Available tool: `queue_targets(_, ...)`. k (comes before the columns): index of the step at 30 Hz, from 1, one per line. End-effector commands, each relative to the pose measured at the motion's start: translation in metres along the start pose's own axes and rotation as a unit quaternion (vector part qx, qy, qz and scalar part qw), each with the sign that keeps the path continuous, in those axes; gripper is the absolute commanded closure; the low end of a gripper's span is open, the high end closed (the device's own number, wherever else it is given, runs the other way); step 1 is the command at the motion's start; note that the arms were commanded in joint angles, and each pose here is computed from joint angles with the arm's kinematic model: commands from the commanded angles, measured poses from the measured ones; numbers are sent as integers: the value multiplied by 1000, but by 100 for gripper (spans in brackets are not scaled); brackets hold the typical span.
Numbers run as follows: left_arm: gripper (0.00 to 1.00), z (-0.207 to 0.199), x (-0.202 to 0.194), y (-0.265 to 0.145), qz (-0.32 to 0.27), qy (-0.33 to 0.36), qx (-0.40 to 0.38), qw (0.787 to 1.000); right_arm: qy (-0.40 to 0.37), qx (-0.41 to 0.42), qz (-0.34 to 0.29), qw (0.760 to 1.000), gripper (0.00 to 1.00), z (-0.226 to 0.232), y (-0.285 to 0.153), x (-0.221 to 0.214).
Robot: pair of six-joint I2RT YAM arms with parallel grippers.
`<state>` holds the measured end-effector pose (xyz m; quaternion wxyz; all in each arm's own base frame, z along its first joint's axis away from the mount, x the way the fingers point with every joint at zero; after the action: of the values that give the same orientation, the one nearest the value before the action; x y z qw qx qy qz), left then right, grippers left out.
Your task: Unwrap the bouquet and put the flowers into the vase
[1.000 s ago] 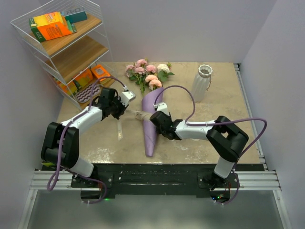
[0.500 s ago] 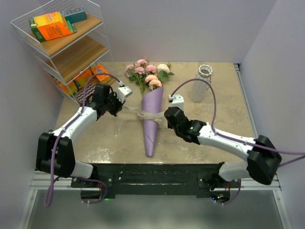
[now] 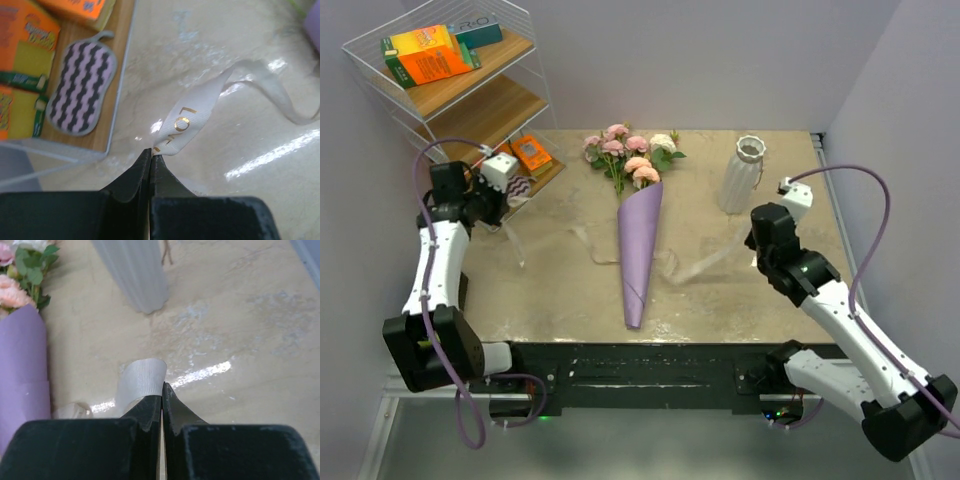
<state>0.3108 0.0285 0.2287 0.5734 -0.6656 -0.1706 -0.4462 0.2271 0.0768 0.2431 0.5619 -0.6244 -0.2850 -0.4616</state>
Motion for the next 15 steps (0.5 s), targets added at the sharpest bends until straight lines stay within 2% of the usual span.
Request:
queue_targets(1, 100, 36, -10, -27, 6, -12, 5, 1000, 3, -41, 11, 999, 100, -22, -7, 19)
queue_targets(7, 100, 66, -27, -48, 14, -23, 56, 998, 1, -139, 10, 990, 100, -51, -8, 26)
queue_targets(8, 94, 67, -28, -50, 14, -17, 59, 998, 2, -147, 9, 989, 96, -54, -8, 26)
queue_targets(9, 58, 66, -28, -51, 15, -11, 58, 998, -3, -153, 10, 988, 55, -56, -8, 26)
queue_targets(10, 37, 62, -29, -53, 15, -9, 46, 999, -4, -155, 12, 988, 32, -57, -8, 27)
queue_targets(11, 16, 60, -25, -56, 10, 2, 42, 999, -7, -157, 15, 988, 1, -57, -8, 27)
queue_targets(12, 1, 57, -22, -58, 6, 9, 32, 999, -7, -153, 18, 988, 1, -57, -9, 27)
queue_targets(15, 1, 34, -9, -66, -26, 34, -53, 998, -1, -129, 2, 992, 1, -56, -17, 35)
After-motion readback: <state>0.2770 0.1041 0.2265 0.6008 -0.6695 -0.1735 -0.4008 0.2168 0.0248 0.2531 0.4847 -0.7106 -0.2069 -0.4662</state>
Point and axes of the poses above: each gripper's point midway between its finger pads, its own y axis out along the fingers, its own z axis along the line the jaws close on, x = y × z, the point moved 7 cm from there along -y, back along the fingers, and after that the axes turned 6 degrees about -y, right-handed, at the moved point
